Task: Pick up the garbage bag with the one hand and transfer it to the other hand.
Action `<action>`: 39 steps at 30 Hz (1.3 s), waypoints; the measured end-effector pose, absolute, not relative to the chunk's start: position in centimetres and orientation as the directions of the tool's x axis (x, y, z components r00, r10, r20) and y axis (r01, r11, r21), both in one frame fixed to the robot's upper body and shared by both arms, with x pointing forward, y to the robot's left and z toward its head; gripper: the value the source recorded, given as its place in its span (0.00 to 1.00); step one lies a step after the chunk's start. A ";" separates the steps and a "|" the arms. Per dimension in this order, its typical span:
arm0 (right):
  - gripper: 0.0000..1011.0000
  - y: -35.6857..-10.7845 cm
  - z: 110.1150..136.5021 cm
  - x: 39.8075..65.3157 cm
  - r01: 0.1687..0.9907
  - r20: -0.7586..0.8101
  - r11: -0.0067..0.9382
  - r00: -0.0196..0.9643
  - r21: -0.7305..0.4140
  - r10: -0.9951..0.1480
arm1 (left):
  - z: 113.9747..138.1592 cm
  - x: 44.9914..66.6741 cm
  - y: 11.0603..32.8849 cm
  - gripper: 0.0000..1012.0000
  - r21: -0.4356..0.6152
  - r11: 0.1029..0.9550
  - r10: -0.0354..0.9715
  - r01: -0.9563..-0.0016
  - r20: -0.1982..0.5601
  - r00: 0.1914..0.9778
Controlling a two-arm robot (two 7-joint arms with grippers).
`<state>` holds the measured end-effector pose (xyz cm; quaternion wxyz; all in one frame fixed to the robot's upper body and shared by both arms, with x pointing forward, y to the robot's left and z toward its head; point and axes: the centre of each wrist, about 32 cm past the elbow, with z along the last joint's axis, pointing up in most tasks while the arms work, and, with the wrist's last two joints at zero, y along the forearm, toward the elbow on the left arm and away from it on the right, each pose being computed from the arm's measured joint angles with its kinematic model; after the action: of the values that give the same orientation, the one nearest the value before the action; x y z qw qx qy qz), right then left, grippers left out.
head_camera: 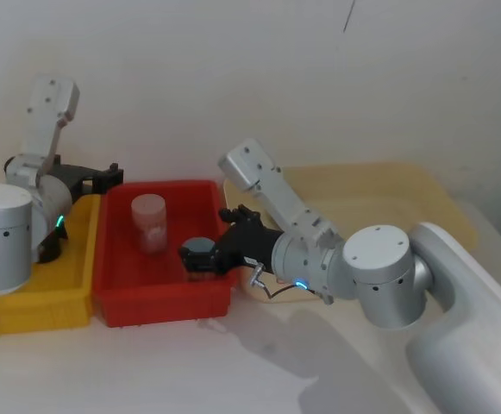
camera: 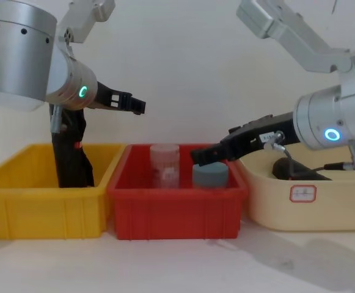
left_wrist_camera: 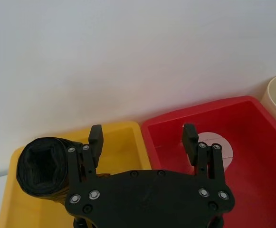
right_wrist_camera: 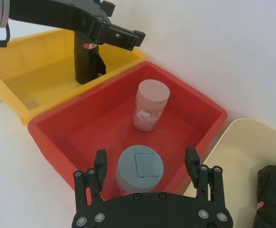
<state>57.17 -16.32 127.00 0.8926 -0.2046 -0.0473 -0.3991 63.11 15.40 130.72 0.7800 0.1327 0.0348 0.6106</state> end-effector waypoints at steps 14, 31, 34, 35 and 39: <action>0.99 -16.1 125.9 58.2 0.710 0.229 0.595 0.694 -0.376 -0.683 | 130.7 63.1 15.4 0.99 0.249 0.219 0.962 -0.943 0.108 0.252; 0.99 -15.9 125.1 59.4 0.691 0.206 0.601 0.708 -0.403 -0.676 | 130.7 63.1 15.4 0.99 0.249 0.219 0.962 -0.943 0.108 0.252; 0.99 -15.9 125.0 59.6 0.689 0.202 0.602 0.709 -0.403 -0.676 | 130.7 63.1 15.4 0.99 0.249 0.219 0.962 -0.943 0.108 0.252; 0.99 -15.8 125.0 59.6 0.689 0.201 0.603 0.709 -0.403 -0.676 | 130.7 63.1 15.4 0.99 0.249 0.219 0.962 -0.943 0.108 0.252; 0.92 -15.9 124.9 59.8 0.686 0.194 0.607 0.711 -0.400 -0.676 | 130.7 63.1 15.4 0.99 0.249 0.219 0.962 -0.943 0.108 0.252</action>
<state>59.76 -15.85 124.87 0.8964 -0.2281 -0.0118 -0.3798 63.11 15.40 130.72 0.7800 0.1327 0.0348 0.6106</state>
